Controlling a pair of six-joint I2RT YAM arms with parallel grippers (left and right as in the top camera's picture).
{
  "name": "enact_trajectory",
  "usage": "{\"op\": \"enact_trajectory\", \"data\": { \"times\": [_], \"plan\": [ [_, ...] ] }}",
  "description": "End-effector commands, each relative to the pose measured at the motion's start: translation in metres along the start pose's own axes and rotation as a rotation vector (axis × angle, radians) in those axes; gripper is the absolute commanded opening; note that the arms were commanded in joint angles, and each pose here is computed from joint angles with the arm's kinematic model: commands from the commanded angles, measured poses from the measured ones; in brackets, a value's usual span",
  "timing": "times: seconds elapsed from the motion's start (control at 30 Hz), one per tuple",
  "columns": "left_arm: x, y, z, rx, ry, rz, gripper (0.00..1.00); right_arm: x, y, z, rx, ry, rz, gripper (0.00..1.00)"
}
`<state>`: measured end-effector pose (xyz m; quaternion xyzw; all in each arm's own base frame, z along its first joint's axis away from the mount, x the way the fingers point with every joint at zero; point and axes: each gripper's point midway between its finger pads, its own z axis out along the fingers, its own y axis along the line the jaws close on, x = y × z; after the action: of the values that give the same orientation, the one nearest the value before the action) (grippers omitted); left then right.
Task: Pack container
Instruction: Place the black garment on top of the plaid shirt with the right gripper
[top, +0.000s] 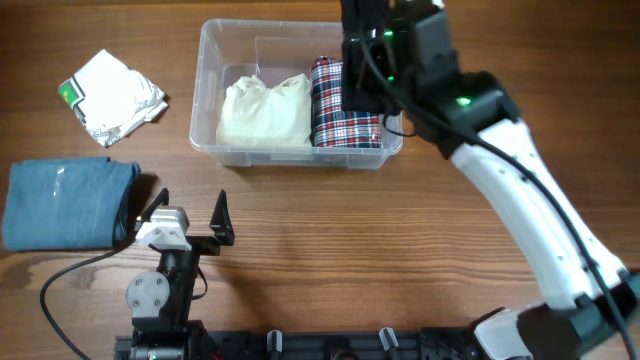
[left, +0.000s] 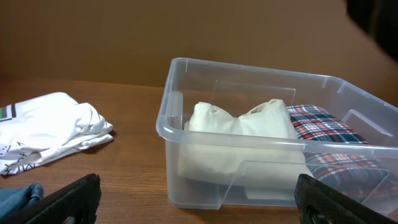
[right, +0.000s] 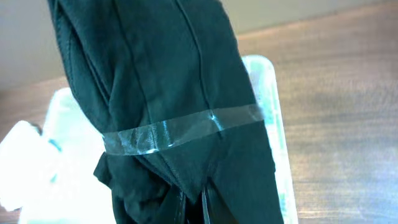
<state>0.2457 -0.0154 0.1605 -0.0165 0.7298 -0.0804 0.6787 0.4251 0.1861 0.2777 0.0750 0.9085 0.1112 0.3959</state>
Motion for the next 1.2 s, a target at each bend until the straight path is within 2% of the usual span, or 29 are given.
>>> {"op": "enact_trajectory", "data": {
  "times": [0.0, 0.17, 0.33, 0.4, 0.43, 0.5, 0.53, 0.73, 0.83, 0.93, 1.03, 1.17],
  "plan": [
    [0.002, -0.003, 0.000, 0.018, 0.004, -0.002, 1.00, 0.019, -0.011, 0.047, 0.108, 0.049, 0.020, 0.04],
    [0.002, -0.003, 0.000, 0.018, 0.004, -0.002, 1.00, 0.055, -0.027, 0.089, 0.209, 0.148, 0.039, 0.04],
    [0.002, -0.003, 0.000, 0.018, 0.004, -0.002, 1.00, 0.082, -0.039, 0.107, 0.270, 0.223, 0.050, 0.05],
    [0.002, -0.003, 0.000, 0.018, 0.004, -0.002, 1.00, 0.082, -0.038, 0.108, 0.267, 0.225, 0.035, 0.47],
    [0.002, -0.003, 0.000, 0.017, 0.004, -0.002, 1.00, 0.081, -0.038, 0.108, 0.262, 0.222, 0.023, 0.73],
    [0.002, -0.003, 0.000, 0.018, 0.004, -0.002, 1.00, 0.078, -0.035, 0.108, 0.251, 0.214, 0.027, 0.93],
    [0.002, -0.003, 0.000, 0.017, 0.004, -0.002, 1.00, 0.073, -0.032, 0.106, 0.234, 0.201, 0.018, 0.99],
    [0.002, -0.003, 0.000, 0.017, 0.004, -0.002, 1.00, 0.002, 0.007, 0.046, 0.068, 0.055, -0.009, 0.99],
    [0.002, -0.003, 0.000, 0.017, 0.004, -0.002, 1.00, -0.017, -0.001, 0.017, 0.061, 0.010, -0.044, 1.00],
    [0.002, -0.003, 0.000, 0.018, 0.004, -0.002, 1.00, -0.051, -0.056, -0.016, 0.136, -0.054, 0.039, 1.00],
    [0.002, -0.003, 0.000, 0.018, 0.004, -0.002, 1.00, -0.086, -0.143, -0.048, 0.252, -0.128, 0.192, 1.00],
    [0.000, -0.004, 0.000, 0.019, -0.004, -0.001, 1.00, -0.091, -0.259, -0.061, 0.396, -0.118, 0.399, 1.00]
  ]
}}
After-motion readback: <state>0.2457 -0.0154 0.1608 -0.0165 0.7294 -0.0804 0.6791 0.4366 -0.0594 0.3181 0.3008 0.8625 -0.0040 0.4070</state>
